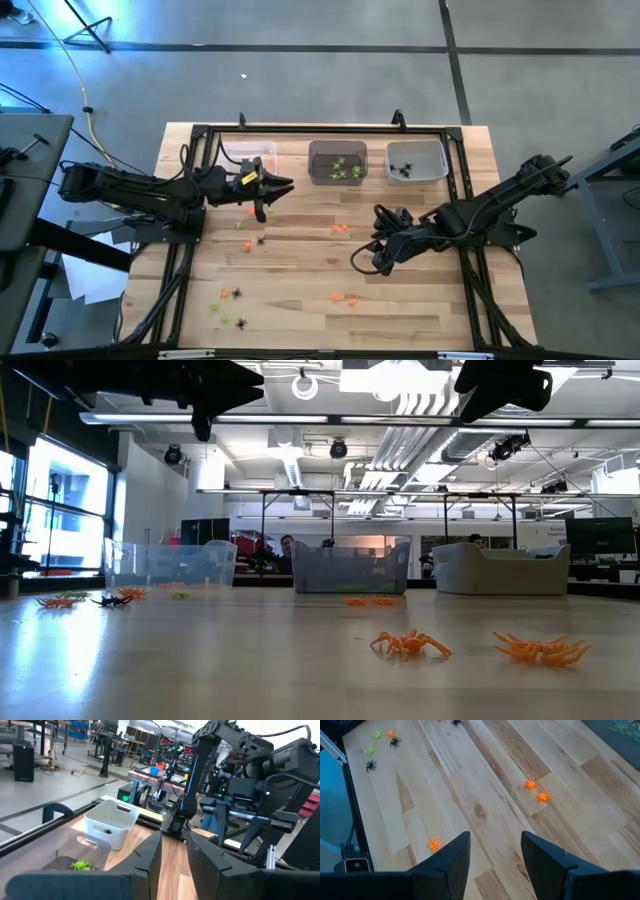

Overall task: Sort Halloween decoration
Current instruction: Put the orange spider toy into the transparent bin

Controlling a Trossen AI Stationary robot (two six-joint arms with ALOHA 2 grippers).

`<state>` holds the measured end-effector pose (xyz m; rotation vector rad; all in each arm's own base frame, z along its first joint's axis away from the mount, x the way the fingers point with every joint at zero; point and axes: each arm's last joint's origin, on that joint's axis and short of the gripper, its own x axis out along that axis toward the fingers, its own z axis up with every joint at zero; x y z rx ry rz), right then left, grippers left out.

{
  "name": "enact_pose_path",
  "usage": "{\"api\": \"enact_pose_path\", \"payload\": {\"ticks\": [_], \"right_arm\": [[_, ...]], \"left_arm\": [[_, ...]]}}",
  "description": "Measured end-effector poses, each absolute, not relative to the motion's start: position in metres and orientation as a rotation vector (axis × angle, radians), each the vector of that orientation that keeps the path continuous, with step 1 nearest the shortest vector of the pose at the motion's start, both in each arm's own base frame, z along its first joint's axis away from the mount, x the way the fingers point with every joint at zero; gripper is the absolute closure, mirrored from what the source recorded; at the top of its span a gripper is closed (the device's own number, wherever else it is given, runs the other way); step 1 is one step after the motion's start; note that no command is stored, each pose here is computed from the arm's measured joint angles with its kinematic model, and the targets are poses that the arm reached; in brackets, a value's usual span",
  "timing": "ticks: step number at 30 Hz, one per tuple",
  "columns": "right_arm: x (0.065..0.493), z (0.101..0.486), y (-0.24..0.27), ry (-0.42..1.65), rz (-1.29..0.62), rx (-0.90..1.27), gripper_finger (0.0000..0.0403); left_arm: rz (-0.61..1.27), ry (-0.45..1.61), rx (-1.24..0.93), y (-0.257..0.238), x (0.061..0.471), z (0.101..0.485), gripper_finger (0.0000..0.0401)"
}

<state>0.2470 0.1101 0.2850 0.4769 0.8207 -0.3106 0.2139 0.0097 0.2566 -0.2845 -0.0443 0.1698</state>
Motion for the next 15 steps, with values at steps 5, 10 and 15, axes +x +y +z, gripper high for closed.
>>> {"api": "enact_pose_path", "payload": {"ticks": [5,10,15], "right_arm": [[0.2470,0.2850,0.1102,0.821,-0.310,0.476,0.0231],[0.2470,0.2850,0.1101,0.821,-0.311,0.476,0.0231],[0.2470,0.2850,0.1102,0.821,-0.310,0.476,0.0231]], "left_arm": [[0.209,-0.053,-0.287,0.0108,0.2141,0.2566,0.0323],[0.211,-0.053,-0.287,0.0110,0.2141,0.2566,0.0323],[0.212,-0.053,-0.287,0.0110,0.2141,0.2566,0.0323]]}}
